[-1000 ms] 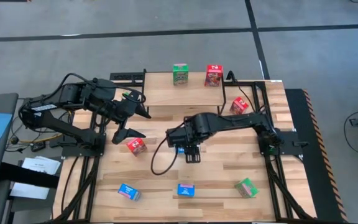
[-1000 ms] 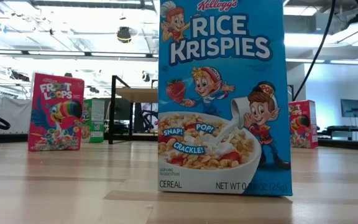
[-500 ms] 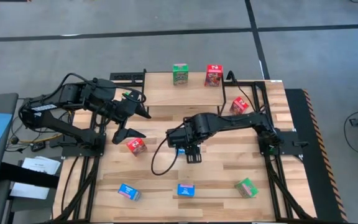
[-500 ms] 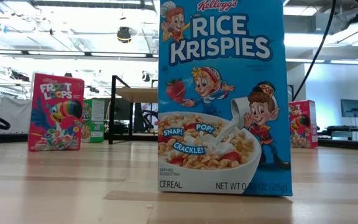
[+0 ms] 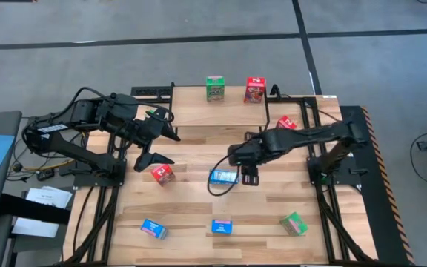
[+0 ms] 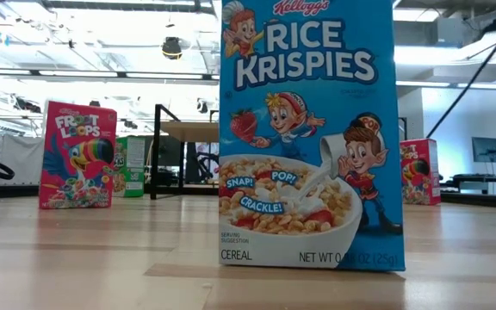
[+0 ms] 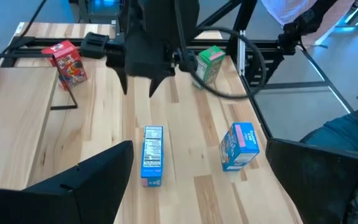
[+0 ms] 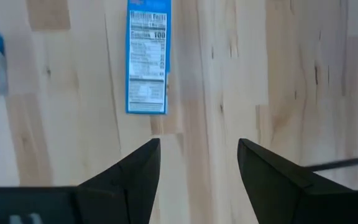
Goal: Stack cereal on shelf
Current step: Put the top right blue cereal box on the shelf
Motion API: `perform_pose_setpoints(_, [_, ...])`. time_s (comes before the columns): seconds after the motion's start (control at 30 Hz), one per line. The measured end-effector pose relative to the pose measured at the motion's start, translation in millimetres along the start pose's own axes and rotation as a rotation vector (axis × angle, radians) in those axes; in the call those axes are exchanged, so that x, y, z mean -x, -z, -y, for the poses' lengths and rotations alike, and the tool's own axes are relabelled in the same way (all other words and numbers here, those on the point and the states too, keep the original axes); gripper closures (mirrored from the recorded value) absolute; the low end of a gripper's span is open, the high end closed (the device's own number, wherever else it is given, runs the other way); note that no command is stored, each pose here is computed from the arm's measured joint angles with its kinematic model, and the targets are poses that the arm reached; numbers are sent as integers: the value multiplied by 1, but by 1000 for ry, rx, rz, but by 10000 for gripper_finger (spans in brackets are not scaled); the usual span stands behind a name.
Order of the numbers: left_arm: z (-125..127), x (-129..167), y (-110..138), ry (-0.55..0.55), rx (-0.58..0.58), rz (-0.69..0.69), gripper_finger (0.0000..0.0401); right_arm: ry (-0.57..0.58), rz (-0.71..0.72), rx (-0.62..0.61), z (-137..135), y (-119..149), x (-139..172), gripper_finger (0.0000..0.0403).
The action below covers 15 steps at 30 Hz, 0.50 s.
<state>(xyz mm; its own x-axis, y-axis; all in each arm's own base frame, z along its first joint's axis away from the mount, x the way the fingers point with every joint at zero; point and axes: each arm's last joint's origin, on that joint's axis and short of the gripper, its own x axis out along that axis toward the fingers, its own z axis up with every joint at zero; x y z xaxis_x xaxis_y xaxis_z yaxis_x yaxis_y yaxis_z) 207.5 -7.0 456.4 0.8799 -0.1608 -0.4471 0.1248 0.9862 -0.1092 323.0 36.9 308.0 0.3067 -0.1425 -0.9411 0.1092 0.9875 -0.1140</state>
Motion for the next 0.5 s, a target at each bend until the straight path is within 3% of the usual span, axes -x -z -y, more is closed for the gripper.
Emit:
perform_pose_setpoints(0.23, [0,0,0,-5,2,-2,44,-12,46,-27,3,17,0,164])
perform_pose_setpoints(0.5, [0,0,1,-5,-1,-10,44,-30,16,-30,1,12,-20,164])
